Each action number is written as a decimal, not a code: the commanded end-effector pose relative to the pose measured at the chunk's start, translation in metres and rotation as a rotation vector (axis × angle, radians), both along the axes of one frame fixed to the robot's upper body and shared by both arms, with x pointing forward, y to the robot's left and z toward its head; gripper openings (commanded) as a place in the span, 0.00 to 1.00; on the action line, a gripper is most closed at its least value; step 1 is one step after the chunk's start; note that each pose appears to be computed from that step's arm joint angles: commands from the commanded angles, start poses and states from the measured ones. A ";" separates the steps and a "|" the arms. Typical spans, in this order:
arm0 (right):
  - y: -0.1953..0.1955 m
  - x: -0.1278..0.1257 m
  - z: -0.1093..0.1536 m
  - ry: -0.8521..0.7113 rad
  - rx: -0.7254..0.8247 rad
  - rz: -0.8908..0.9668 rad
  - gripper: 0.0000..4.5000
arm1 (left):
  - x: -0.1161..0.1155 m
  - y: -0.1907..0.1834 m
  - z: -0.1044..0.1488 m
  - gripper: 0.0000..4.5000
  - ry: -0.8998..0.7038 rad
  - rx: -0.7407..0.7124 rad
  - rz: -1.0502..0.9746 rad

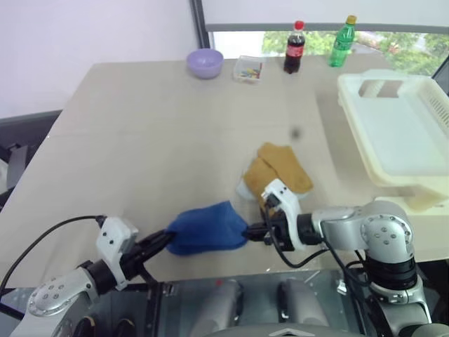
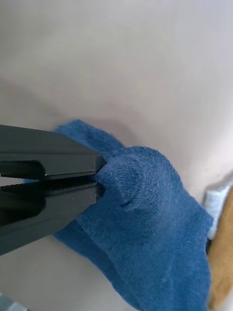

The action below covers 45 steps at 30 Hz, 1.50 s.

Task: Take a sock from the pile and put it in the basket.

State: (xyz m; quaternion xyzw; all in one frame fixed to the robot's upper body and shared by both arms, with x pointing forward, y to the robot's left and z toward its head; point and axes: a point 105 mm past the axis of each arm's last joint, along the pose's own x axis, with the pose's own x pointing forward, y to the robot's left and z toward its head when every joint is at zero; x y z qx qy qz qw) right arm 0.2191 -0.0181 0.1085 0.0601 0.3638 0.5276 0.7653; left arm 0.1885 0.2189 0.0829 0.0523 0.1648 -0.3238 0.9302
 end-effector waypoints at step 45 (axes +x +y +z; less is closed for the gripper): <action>0.061 0.016 -0.009 -0.689 0.029 0.451 0.39 | 0.007 -0.002 -0.017 0.00 0.033 0.083 -0.132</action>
